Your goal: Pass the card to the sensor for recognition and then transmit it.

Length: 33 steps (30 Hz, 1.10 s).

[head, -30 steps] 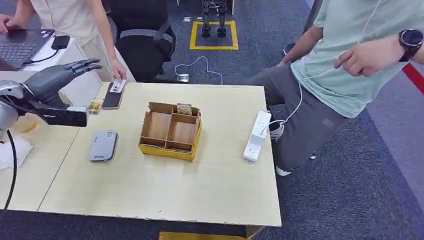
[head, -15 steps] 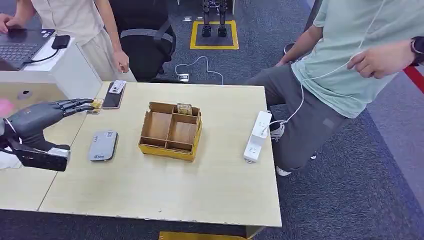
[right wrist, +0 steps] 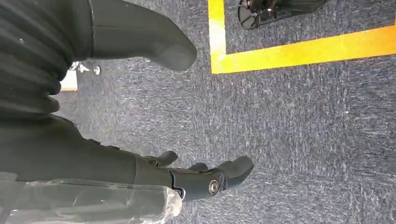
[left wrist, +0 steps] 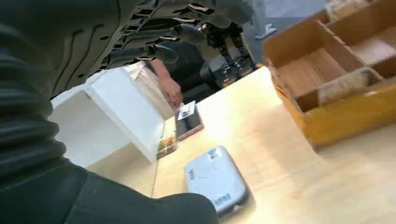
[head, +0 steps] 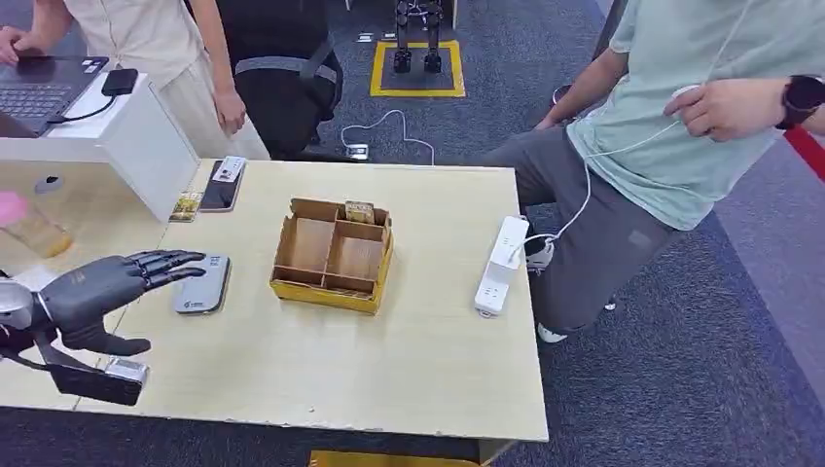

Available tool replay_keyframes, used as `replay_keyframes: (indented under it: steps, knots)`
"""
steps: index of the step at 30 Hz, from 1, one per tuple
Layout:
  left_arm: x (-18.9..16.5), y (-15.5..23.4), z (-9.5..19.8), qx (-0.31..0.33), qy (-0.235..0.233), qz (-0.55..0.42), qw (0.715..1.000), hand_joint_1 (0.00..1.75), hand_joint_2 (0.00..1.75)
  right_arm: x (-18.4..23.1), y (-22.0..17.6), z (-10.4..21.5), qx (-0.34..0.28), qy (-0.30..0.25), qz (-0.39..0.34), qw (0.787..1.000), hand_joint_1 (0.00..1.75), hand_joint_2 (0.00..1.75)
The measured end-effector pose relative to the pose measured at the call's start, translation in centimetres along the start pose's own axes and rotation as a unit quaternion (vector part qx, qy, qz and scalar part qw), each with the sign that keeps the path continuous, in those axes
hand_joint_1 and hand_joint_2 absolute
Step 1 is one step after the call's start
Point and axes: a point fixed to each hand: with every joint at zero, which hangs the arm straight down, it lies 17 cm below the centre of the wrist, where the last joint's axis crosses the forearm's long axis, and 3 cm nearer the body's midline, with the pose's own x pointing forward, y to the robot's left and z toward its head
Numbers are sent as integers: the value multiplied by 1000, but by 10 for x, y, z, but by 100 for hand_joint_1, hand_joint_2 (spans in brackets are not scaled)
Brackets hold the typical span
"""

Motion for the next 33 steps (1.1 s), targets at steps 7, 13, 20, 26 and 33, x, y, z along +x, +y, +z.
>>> replay_keyframes:
  steps: [7, 13, 20, 26, 33]
  knots:
    - [49, -17, -45, 38, -39, 9, 998, 0, 175, 3, 0, 0, -1, -2, -8, 1000, 0, 175]
    - [63, -13, -64, 71, -39, -4, 997, 0, 175, 2, -1, 0, -3, 0, -11, 1000, 0, 175]
    - [115, 2, -131, 134, -22, 0, 991, 0, 175, 4, 1, 0, -6, 6, -20, 1000, 0, 175]
    - [151, 31, -171, 198, 26, -11, 980, 0, 175, 1, 5, 2, -6, 15, -30, 999, 0, 175]
    - [193, 71, -192, 249, 50, -9, 967, 0, 175, 0, 6, 2, -11, 18, -40, 999, 0, 175]
